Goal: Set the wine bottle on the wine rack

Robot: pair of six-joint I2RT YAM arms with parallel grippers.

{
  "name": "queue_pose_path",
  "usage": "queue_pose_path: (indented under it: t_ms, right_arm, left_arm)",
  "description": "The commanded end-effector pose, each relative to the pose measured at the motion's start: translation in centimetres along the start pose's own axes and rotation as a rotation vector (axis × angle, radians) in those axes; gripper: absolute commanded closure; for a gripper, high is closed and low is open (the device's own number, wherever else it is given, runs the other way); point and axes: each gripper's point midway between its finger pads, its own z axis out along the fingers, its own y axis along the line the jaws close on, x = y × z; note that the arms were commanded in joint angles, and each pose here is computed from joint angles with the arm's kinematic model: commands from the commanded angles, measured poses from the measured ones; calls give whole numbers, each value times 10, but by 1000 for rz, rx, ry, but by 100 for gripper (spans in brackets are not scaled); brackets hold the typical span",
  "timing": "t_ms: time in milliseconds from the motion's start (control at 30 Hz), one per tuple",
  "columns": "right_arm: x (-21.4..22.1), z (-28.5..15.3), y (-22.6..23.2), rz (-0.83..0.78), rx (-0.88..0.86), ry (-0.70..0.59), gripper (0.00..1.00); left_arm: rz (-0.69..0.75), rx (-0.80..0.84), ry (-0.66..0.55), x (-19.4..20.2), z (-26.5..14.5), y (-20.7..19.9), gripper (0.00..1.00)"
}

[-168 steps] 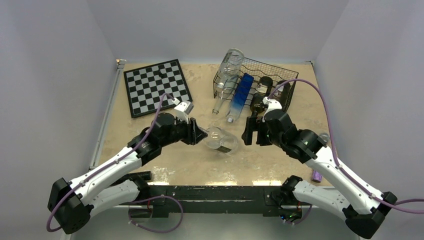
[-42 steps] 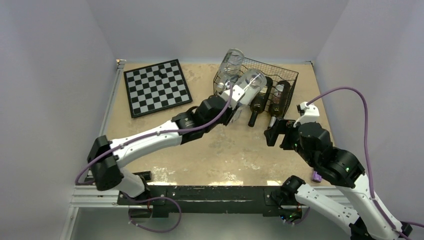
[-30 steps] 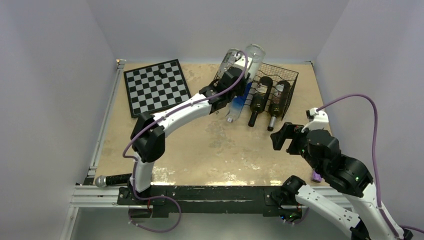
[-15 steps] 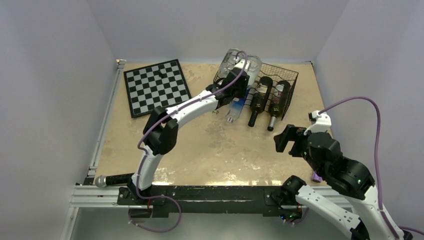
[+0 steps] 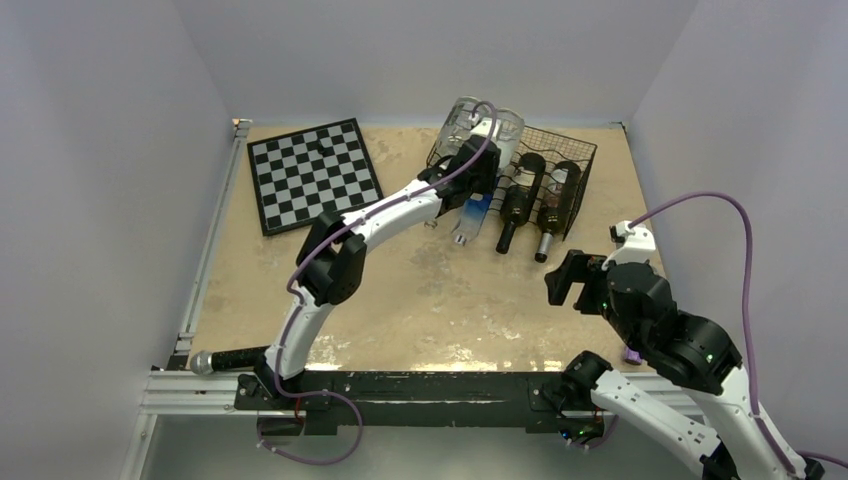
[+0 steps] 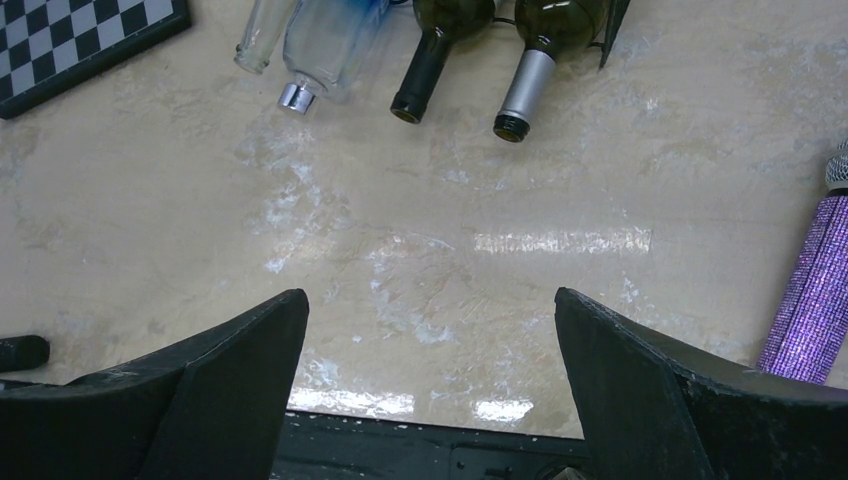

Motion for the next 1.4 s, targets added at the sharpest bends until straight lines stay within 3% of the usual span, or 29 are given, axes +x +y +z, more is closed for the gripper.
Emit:
queue_pose_path:
  t_ms: [0, 67, 133, 233, 267, 300, 333, 633, 867, 1167, 1367]
  right_arm:
    - [-6, 4, 2, 21, 15, -20, 2]
    - [-6, 4, 2, 21, 16, -19, 2]
    - [-6, 4, 1, 21, 17, -21, 2]
    - [-6, 4, 2, 23, 16, -22, 2]
    - [-7, 4, 2, 22, 17, -23, 2]
    - [-7, 4, 2, 23, 15, -23, 2]
    - [-8, 4, 3, 21, 13, -25, 2]
    - [-23, -5, 0, -8, 36, -43, 1]
    - [-46, -6, -6, -50, 91, -118, 1]
    - [-75, -8, -18, -97, 221, -171, 1]
    - [-115, -37, -39, -124, 319, -312, 1]
  left_arm:
    - [-149, 26, -322, -109, -14, -9, 100]
    - [-151, 18, -320, -108, -13, -7, 99]
    - [-142, 16, -317, -107, -14, -7, 84]
    - [-133, 20, -316, -105, -20, -4, 39]
    - [-135, 35, -324, -106, -23, -6, 27]
    - [-133, 58, -337, -109, -27, -9, 5]
    - [-126, 78, -344, -111, -31, -12, 1]
    - [-56, 175, -336, -119, -82, -18, 1]
    - [-1, 244, -240, -115, -174, -6, 1]
    - [119, -25, -71, -31, -273, 97, 1]
    - [120, -198, -66, -7, -346, 158, 1]
